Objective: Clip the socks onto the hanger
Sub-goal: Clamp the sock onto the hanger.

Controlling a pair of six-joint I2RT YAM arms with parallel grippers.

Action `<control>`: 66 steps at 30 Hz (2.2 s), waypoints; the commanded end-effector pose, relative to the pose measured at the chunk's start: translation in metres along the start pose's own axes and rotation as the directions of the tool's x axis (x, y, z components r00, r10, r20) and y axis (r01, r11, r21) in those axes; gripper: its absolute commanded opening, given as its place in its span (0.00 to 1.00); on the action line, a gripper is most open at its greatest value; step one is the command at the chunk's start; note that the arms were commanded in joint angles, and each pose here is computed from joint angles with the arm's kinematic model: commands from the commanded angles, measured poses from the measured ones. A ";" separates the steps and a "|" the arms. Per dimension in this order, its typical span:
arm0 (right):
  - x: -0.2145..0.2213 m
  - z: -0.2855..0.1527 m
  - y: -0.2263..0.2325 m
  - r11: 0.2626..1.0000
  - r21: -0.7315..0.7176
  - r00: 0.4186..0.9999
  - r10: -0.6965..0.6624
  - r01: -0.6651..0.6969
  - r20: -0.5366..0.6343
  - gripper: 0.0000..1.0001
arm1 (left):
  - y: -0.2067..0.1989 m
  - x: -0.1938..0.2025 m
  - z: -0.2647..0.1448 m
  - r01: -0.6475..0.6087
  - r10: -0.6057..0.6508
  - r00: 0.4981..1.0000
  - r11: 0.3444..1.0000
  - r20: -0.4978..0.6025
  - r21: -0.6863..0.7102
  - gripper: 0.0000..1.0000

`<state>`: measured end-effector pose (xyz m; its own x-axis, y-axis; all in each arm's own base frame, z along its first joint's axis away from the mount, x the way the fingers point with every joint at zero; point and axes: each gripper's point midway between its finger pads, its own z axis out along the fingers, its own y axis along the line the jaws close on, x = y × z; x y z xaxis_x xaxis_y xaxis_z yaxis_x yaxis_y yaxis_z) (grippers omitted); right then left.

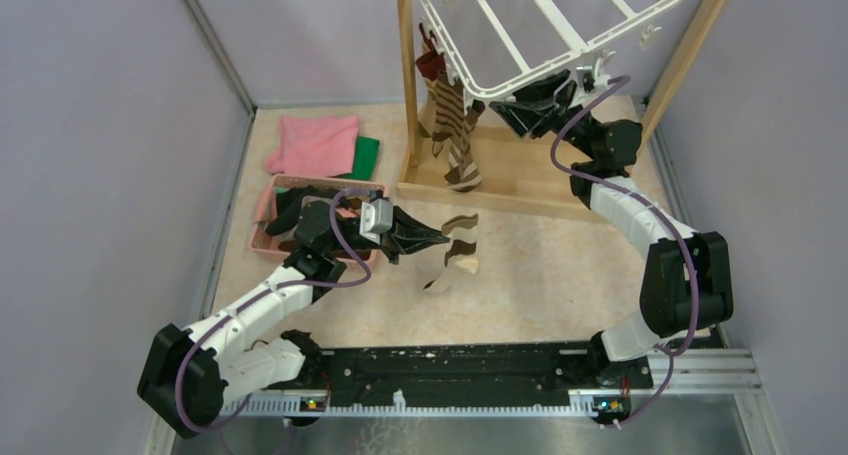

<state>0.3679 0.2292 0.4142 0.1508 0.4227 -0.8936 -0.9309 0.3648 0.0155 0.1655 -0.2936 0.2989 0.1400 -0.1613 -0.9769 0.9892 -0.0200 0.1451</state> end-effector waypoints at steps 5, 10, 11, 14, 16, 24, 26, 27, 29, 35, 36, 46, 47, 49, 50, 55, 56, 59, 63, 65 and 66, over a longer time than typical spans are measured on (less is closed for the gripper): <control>-0.038 0.012 0.019 0.996 -0.058 0.996 -0.062 0.066 0.067 0.33 | -0.005 -0.022 0.001 -0.084 0.083 0.996 0.996 0.040 0.021 0.00; -0.041 0.011 0.022 0.996 -0.067 0.996 -0.060 0.064 0.067 0.43 | -0.005 -0.022 0.001 -0.086 0.085 0.996 0.996 0.041 0.024 0.00; -0.041 0.011 0.022 0.996 -0.066 0.996 -0.058 0.063 0.067 0.44 | -0.005 -0.023 0.001 -0.087 0.086 0.995 0.996 0.042 0.024 0.00; -0.042 0.011 0.023 0.996 -0.067 0.996 -0.060 0.065 0.068 0.46 | -0.006 -0.023 0.002 -0.086 0.085 0.996 0.996 0.042 0.026 0.00; -0.042 0.011 0.024 0.996 -0.067 0.996 -0.058 0.062 0.068 0.47 | -0.006 -0.024 0.002 -0.088 0.087 0.995 0.996 0.044 0.027 0.00; -0.043 0.011 0.025 0.996 -0.071 0.996 -0.052 0.057 0.072 0.39 | -0.007 -0.024 0.002 -0.089 0.088 0.995 0.996 0.044 0.029 0.00; -0.045 0.011 0.026 0.995 -0.075 0.996 -0.054 0.059 0.075 0.34 | -0.007 -0.024 0.002 -0.091 0.090 0.995 0.995 0.045 0.029 0.00; -0.045 0.011 0.026 0.995 -0.076 0.996 -0.051 0.057 0.075 0.29 | -0.007 -0.024 0.002 -0.091 0.090 0.995 0.995 0.044 0.030 0.00; -0.046 0.012 0.027 0.995 -0.081 0.996 -0.043 0.049 0.076 0.18 | -0.006 -0.024 0.002 -0.091 0.089 0.995 0.996 0.044 0.026 0.00; -0.046 0.013 0.032 0.994 -0.110 0.997 -0.015 0.023 0.072 0.00 | 0.005 -0.026 0.004 -0.090 0.091 0.995 0.996 0.046 -0.023 0.00; -0.046 0.013 0.032 0.993 -0.113 0.997 -0.013 0.021 0.070 0.00 | 0.010 -0.027 0.004 -0.092 0.094 0.995 0.995 0.044 -0.041 0.00; -0.046 0.013 0.032 0.995 -0.101 0.998 0.017 -0.012 0.058 0.00 | 0.094 -0.049 0.029 -0.110 0.124 0.992 0.958 0.037 -0.263 0.00; -0.046 0.012 0.032 0.995 -0.101 0.998 0.019 -0.013 0.059 0.00 | 0.100 -0.049 0.031 -0.104 0.119 0.992 0.957 0.038 -0.270 0.00; -0.046 0.012 0.032 0.995 -0.102 0.998 0.023 -0.017 0.059 0.00 | 0.108 -0.050 0.037 -0.090 0.105 0.994 0.959 0.043 -0.270 0.00; -0.046 0.012 0.033 0.995 -0.102 0.998 0.024 -0.018 0.058 0.00 | 0.112 -0.049 0.039 -0.085 0.100 0.994 0.959 0.044 -0.272 0.00; -0.045 0.012 0.034 0.994 -0.105 0.998 0.027 -0.021 0.054 0.00 | 0.123 -0.046 0.050 -0.063 0.078 0.996 0.965 0.050 -0.255 0.00; -0.045 0.012 0.034 0.994 -0.106 0.998 0.027 -0.022 0.054 0.00 | 0.124 -0.046 0.052 -0.061 0.075 0.996 0.967 0.050 -0.249 0.00; -0.045 0.011 0.035 0.994 -0.110 0.998 0.028 -0.022 0.052 0.00 | 0.130 -0.045 0.058 -0.050 0.065 0.996 0.969 0.053 -0.240 0.00; -0.043 0.011 0.034 0.993 -0.112 0.998 0.034 -0.028 0.052 0.00 | 0.138 -0.046 0.065 -0.039 0.054 0.997 0.971 0.056 -0.236 0.00; -0.042 0.011 0.034 0.993 -0.113 0.998 0.038 -0.032 0.053 0.00 | 0.144 -0.046 0.067 -0.032 0.047 0.997 0.970 0.057 -0.242 0.00; -0.042 0.011 0.034 0.993 -0.113 0.998 0.041 -0.035 0.052 0.00 | 0.147 -0.044 0.069 -0.028 0.042 0.998 0.969 0.055 -0.245 0.00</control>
<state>0.3535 0.2328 0.4288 0.0627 0.4591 -0.8862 -0.9576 0.2778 0.0761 0.2977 -0.3516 0.3484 0.1408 -0.1705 -0.9752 0.9682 0.2297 0.0997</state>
